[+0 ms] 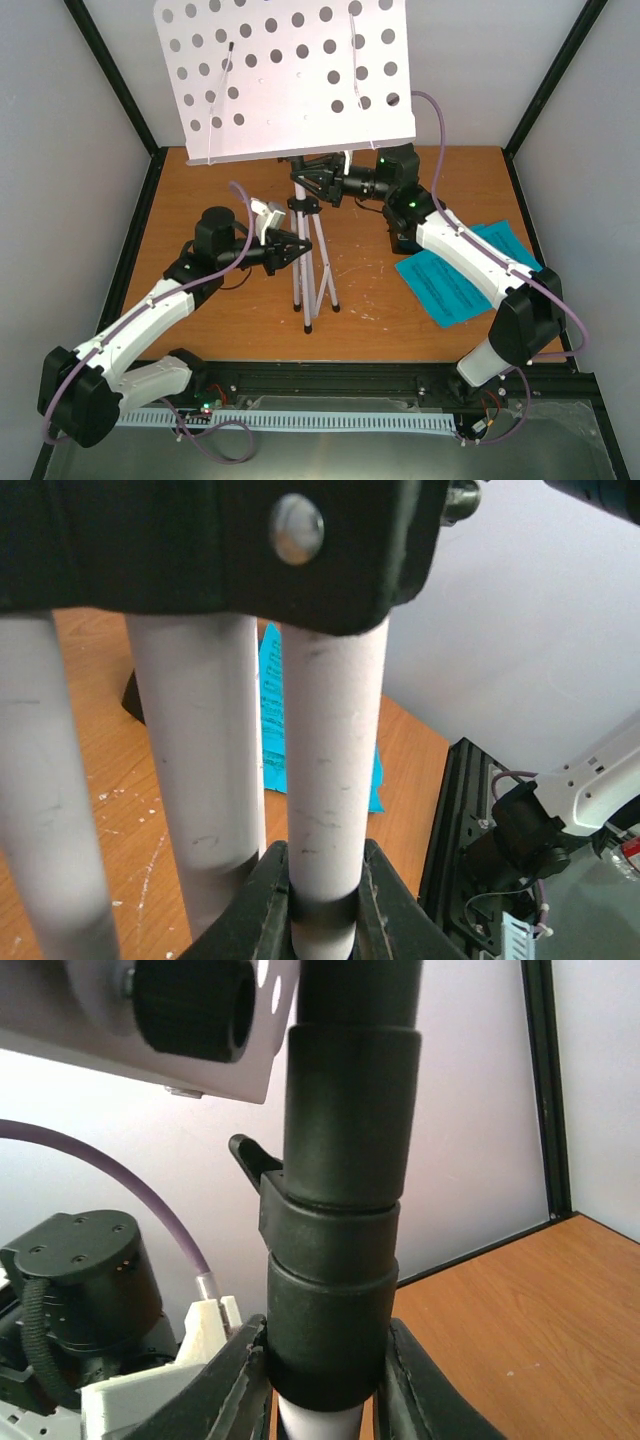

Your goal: Pack up the instrument practice props

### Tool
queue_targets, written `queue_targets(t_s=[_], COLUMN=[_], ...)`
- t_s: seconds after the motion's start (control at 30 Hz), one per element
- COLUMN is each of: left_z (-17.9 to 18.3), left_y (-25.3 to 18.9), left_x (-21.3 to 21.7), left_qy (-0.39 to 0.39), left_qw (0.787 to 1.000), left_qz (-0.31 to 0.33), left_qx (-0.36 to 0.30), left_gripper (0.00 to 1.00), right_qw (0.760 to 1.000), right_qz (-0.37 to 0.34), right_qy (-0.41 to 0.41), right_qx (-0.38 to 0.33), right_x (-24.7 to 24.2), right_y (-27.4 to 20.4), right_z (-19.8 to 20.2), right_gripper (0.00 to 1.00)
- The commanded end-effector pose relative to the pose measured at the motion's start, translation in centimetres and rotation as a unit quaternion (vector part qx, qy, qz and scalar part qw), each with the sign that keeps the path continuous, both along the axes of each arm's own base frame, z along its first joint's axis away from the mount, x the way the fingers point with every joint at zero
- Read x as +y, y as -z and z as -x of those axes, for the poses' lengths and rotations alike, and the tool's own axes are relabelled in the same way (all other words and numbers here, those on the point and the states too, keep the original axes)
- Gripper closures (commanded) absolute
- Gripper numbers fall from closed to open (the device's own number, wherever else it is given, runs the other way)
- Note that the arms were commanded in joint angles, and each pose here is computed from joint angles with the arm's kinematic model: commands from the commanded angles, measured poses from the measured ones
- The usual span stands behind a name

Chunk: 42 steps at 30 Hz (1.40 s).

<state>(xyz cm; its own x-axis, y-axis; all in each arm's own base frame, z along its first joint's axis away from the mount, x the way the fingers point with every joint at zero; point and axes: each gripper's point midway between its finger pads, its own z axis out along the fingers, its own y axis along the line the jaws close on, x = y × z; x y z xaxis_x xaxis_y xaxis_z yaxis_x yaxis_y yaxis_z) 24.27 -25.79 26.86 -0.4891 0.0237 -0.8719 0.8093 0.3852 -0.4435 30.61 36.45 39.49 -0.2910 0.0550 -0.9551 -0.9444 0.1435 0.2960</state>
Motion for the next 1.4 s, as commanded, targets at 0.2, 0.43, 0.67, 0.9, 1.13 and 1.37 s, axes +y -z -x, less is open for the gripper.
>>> queue_targets(t_s=[0.2,0.43,0.67,0.9,1.13,1.37], left_z=[-1.5,-2.7,-4.9,-6.0,-7.6,-8.0], left_y=[-12.7,-8.4,-3.6,2.0,6.6,10.8], left_x=[1.8,0.7,0.2,-0.1,-0.4,-0.3], left_qy=[-0.074,-0.069,-0.095,-0.110,-0.128,-0.140], left_qw=[0.986,0.984,0.981,0.975,0.974,0.968], left_qz=[0.126,0.157,0.130,0.106,0.059,0.021], left_qx=[-0.077,0.045,0.113,0.159,0.179,0.206], left_gripper=[1.00,1.00,1.00,1.00,1.00,1.00], right_qw=[0.997,0.982,0.963,0.962,0.958,0.951], right_qz=[0.002,0.025,0.036,0.039,0.055,0.102], right_qy=[-0.051,0.077,0.132,0.160,0.183,0.207], right_qx=[0.054,0.171,0.230,0.217,0.213,0.207], right_x=[1.8,1.1,1.1,1.2,1.5,1.1], right_y=[2.2,8.0,12.7,17.4,21.3,25.7], right_z=[4.6,0.9,-1.3,-2.8,-4.6,-5.5], right_gripper=[0.97,0.97,0.97,0.97,0.97,0.97])
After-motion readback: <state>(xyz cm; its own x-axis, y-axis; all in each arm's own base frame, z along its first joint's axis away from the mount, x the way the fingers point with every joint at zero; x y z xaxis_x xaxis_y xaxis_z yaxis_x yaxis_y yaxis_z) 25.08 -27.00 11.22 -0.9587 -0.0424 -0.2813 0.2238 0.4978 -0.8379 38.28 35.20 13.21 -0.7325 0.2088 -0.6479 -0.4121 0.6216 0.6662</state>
